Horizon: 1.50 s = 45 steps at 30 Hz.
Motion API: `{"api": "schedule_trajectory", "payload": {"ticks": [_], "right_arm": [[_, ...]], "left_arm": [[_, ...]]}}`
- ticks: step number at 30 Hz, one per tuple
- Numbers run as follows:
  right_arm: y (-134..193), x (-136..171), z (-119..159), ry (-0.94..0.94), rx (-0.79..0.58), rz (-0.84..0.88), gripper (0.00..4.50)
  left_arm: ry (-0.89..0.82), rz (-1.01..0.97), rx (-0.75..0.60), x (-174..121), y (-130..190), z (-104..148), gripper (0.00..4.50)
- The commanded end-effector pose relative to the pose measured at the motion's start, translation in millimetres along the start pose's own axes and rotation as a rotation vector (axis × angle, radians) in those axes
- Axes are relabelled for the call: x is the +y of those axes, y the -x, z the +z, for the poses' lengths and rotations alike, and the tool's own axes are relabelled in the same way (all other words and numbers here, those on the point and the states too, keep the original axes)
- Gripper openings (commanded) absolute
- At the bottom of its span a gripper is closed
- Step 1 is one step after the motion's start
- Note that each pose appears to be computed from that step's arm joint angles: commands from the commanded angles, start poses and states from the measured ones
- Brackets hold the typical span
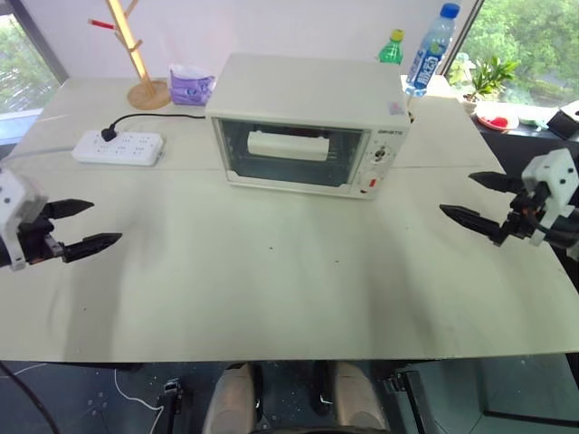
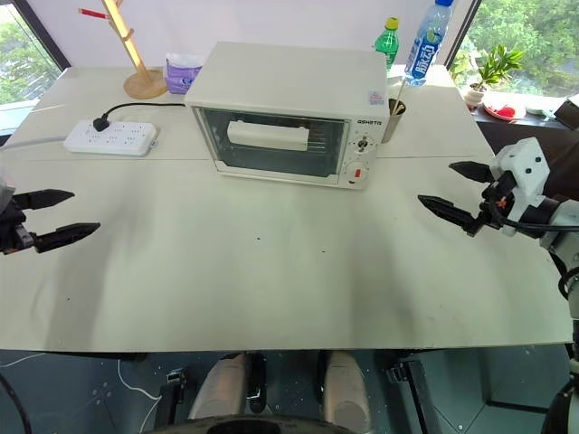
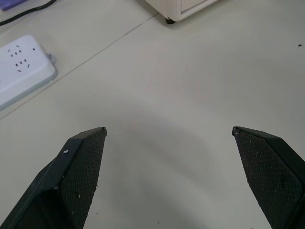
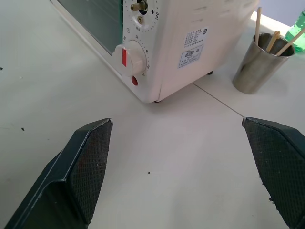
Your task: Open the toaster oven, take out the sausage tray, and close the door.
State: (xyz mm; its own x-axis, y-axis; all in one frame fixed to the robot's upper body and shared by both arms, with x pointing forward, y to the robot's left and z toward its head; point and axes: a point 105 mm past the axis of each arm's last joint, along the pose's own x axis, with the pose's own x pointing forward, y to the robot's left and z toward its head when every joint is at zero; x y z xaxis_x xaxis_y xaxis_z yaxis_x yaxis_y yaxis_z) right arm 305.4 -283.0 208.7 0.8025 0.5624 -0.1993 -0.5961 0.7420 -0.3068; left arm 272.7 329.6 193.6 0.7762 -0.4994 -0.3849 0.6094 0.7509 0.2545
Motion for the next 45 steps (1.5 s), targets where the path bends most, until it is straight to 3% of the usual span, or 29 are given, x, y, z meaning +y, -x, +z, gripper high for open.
{"api": "schedule_trajectory", "payload": {"ticks": [1,11,18,23,26,32,45], "right_arm": [[3,-5,13,0.048,-0.024,-0.013,4.5],[6,-2,11,0.007,-0.032,-0.018,4.5],[4,8,17,0.006,-0.039,-0.012,4.5],[-14,24,28,-0.019,-0.069,0.052,4.5],[-36,42,39,-0.029,-0.105,0.14,4.5],[-70,62,55,-0.047,-0.152,0.249,4.5],[-138,91,69,-0.054,-0.203,0.36,4.5]], "left_arm": [[-0.06,0.023,-0.038,3,9,18,4.47],[0.003,0.037,-0.091,9,6,23,4.47],[0.011,-0.045,-0.156,1,-3,46,4.47],[0.041,-0.164,-0.298,-14,-27,87,4.47],[0.003,-0.3,-0.335,-40,-51,109,4.47],[-0.071,-0.499,-0.324,-71,-72,125,4.47],[-0.143,-0.562,-0.347,-74,-88,147,4.47]]}}
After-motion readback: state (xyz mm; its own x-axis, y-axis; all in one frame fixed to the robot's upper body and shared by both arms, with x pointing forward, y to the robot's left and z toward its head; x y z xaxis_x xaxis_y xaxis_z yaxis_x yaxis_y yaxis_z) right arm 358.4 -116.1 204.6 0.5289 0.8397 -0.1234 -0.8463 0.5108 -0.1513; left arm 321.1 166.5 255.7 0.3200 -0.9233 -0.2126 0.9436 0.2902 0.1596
